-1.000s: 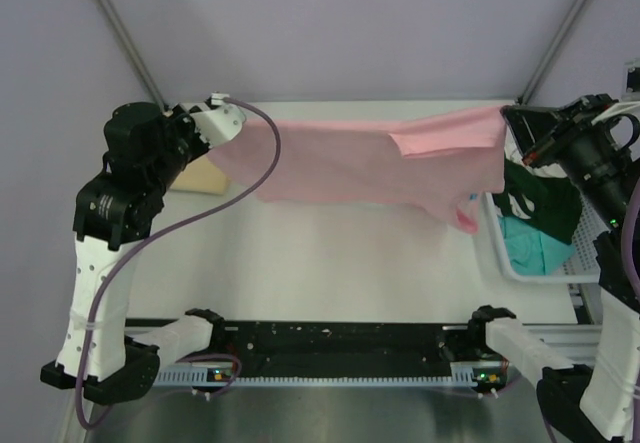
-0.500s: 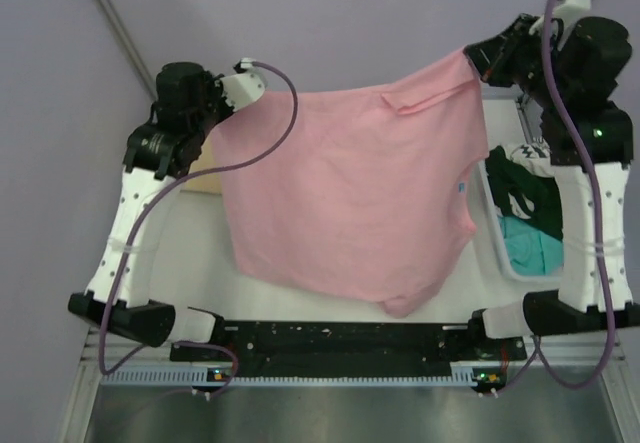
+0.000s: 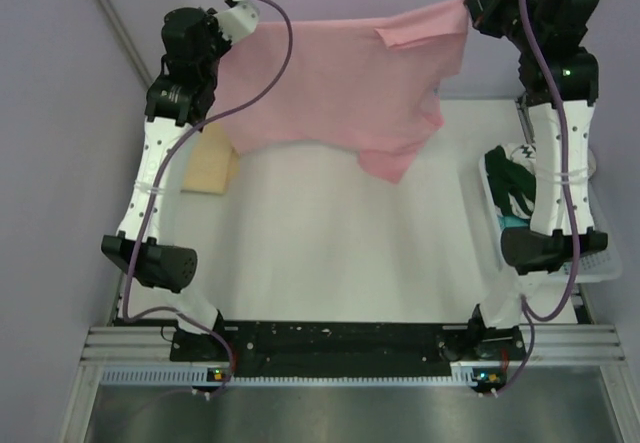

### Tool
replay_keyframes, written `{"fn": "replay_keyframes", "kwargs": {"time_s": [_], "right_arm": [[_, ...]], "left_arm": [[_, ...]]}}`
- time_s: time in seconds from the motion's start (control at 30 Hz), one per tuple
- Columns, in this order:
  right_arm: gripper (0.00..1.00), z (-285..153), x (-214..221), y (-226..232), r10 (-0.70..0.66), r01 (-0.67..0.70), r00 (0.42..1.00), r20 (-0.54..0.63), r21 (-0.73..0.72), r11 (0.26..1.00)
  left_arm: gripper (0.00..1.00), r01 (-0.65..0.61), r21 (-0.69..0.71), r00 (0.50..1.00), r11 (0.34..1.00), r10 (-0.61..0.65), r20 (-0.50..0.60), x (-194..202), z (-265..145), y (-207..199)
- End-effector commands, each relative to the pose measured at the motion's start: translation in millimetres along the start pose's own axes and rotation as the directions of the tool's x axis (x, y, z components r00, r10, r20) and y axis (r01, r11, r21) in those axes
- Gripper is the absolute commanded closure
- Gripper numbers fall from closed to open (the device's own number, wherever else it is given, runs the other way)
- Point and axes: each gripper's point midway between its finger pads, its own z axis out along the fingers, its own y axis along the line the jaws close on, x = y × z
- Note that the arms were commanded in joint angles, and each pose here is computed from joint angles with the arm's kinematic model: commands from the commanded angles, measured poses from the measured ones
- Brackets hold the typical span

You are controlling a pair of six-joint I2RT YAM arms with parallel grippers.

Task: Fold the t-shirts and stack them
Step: Flatten out the tshirt, then fold the flattened tshirt in 1/3 of the way

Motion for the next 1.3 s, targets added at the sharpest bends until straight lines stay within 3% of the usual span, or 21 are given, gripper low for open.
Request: {"fn": "replay_keyframes", "kwargs": {"time_s": [0.0,0.13,0.27,0.37,0.47,0.57,0.67,0.77,0.93,1.0,1.27], "right_arm": [[1.00,-58.6,-70.9,14.3,-0.082,0.078,0.973,0.215,0.027,0.997],[1.00,-93.9,-28.6,1.2,-0.117,0.110,0.987,0.106,0.074,0.991],[1.00,-144.1,71.4,-22.7,-0.060,0.070,0.994,-0.096,0.101,0.992],[1.00,-180.8,168.0,-46.6,0.029,0.011,0.959,-0.281,0.141,0.990],[1.00,-216.4,257.6,-58.8,0.137,-0.065,0.877,-0.461,0.170,0.983],[1.00,-244.9,338.6,-60.4,0.256,-0.169,0.740,-0.622,0.197,0.966],[1.00,-273.5,397.0,-70.2,0.332,-0.175,0.596,-0.731,0.285,0.942],[1.00,-287.3,413.1,-61.2,0.379,-0.206,0.514,-0.770,0.318,0.926],[1.00,-302.8,436.3,-62.9,0.447,-0.230,0.436,-0.781,0.384,0.894],[1.00,-297.8,433.1,-66.3,0.444,-0.214,0.456,-0.771,0.389,0.896],[1.00,-233.2,407.8,-85.7,0.383,-0.173,0.649,-0.658,0.362,0.916]], "left_arm": [[1.00,0.069,-0.139,0.994,0.988,-0.056,0.092,-20.5,-31.8,54.5],[1.00,0.001,-0.001,0.997,1.000,-0.001,0.077,2.8,-43.9,9.8],[1.00,-0.089,0.188,0.995,0.978,0.077,0.069,44.4,-71.2,-56.9],[1.00,-0.136,0.403,0.991,0.905,0.124,0.055,89.4,-93.7,-133.2],[1.00,-0.148,0.583,0.986,0.799,0.166,0.022,139.0,-121.8,-204.0],[1.00,-0.135,0.718,0.977,0.683,0.211,-0.017,185.4,-148.4,-262.9],[1.00,-0.095,0.848,0.963,0.522,0.262,-0.054,227.4,-183.2,-314.7],[1.00,-0.021,0.908,0.941,0.419,0.314,-0.124,257.6,-212.0,-338.3],[1.00,0.014,0.941,0.909,0.339,0.387,-0.153,291.0,-236.9,-360.1],[1.00,0.014,0.934,0.906,0.357,0.391,-0.164,292.2,-231.7,-359.9],[1.00,0.067,0.859,0.902,0.508,0.337,-0.269,266.8,-181.5,-338.8]]}}
